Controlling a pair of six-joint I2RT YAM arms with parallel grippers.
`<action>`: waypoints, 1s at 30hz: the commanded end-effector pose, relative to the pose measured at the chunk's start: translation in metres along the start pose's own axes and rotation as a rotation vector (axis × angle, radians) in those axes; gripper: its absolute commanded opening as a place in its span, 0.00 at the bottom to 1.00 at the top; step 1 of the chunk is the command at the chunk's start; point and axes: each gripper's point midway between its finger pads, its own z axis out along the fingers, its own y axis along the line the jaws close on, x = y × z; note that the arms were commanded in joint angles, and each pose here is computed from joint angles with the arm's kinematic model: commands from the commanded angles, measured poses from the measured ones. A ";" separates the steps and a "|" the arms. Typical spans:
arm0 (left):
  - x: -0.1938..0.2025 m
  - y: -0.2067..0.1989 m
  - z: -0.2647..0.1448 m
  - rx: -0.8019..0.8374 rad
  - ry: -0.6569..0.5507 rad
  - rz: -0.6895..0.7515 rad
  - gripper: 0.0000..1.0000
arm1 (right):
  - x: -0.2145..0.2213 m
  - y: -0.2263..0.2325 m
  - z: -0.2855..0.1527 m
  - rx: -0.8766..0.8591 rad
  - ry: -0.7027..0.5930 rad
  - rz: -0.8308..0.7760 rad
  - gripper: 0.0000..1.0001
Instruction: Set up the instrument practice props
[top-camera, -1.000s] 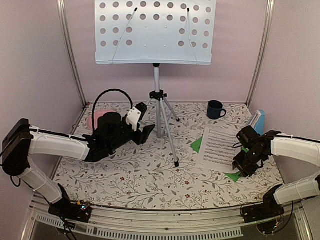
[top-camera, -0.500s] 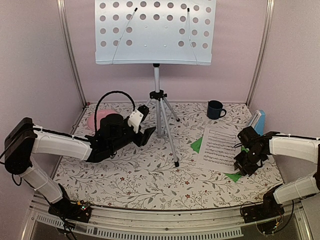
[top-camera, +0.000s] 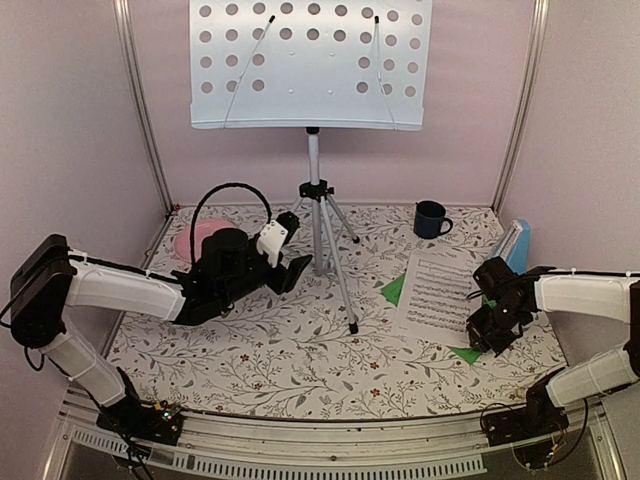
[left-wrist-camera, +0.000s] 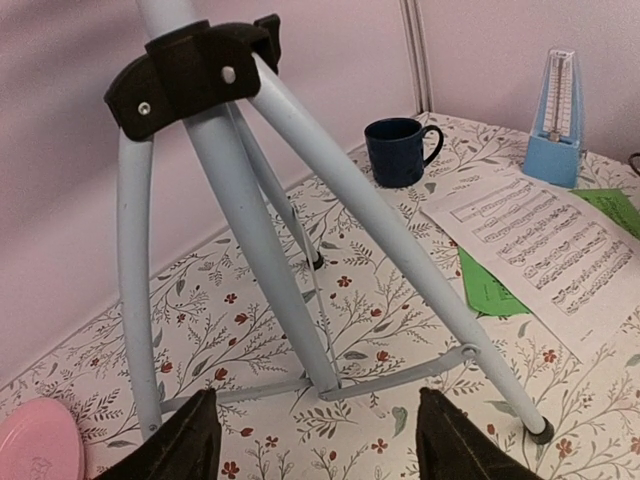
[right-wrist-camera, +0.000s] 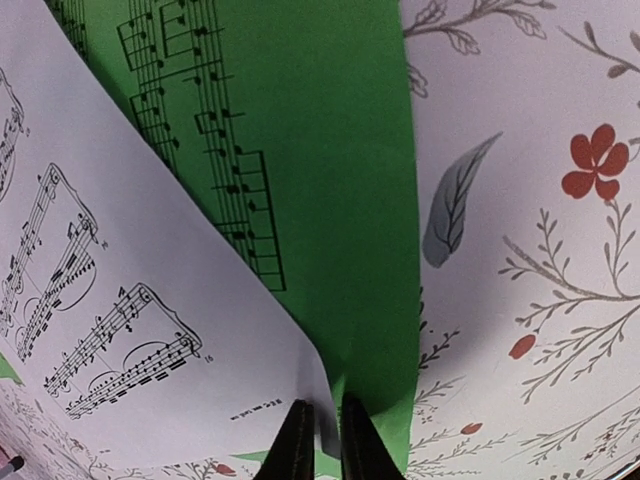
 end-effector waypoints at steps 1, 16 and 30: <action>-0.019 -0.003 -0.001 0.006 -0.054 -0.001 0.67 | -0.008 -0.005 0.001 0.007 -0.039 0.017 0.08; -0.039 -0.003 -0.011 0.031 -0.084 -0.035 0.80 | -0.044 0.038 -0.076 -0.138 -0.262 -0.229 0.00; -0.062 -0.020 -0.004 0.133 -0.126 -0.028 0.82 | -0.001 0.115 -0.163 -0.087 -0.533 -0.962 0.00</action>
